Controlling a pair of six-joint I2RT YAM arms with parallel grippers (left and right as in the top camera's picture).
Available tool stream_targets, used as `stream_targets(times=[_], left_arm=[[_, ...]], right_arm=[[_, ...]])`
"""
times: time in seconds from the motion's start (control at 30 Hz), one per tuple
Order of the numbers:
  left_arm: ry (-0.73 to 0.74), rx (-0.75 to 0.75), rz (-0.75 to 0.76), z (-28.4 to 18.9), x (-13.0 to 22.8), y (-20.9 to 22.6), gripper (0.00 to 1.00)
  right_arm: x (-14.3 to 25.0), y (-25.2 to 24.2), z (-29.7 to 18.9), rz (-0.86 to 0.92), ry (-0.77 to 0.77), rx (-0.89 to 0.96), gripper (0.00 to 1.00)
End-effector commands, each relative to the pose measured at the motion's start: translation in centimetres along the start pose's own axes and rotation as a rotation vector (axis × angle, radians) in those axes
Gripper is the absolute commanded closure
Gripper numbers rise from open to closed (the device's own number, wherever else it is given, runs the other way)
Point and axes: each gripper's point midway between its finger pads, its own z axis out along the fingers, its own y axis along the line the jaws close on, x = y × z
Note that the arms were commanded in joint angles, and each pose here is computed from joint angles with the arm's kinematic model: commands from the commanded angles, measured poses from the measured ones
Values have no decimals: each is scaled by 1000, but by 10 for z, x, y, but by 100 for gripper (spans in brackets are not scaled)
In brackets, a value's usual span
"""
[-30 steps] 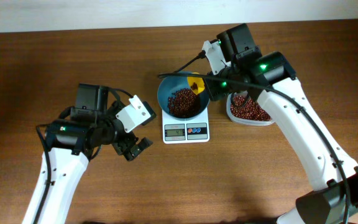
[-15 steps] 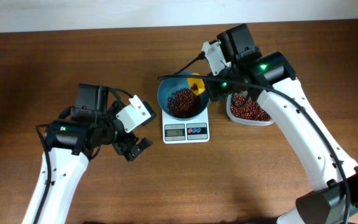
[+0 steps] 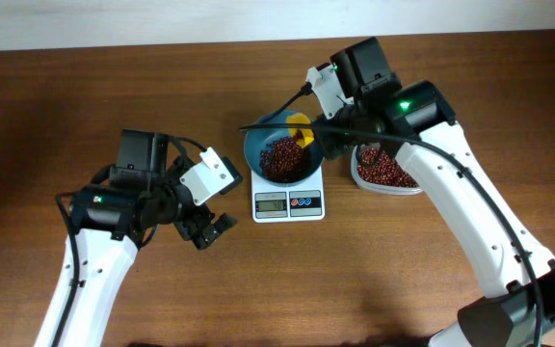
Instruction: Scoop item into bowl and weigh 50g on scale
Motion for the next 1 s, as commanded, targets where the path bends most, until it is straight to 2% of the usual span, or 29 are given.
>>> stream_targets(times=[0.0,0.97], left_arm=[[-35,-6,3,-8,-9,-1,1],[-35,-6,3,-8,-9,-1,1]], right_arm=[[-14,-3,-19,-9,-60,38,96],[-16,-2,-23,71,-54,74,96]])
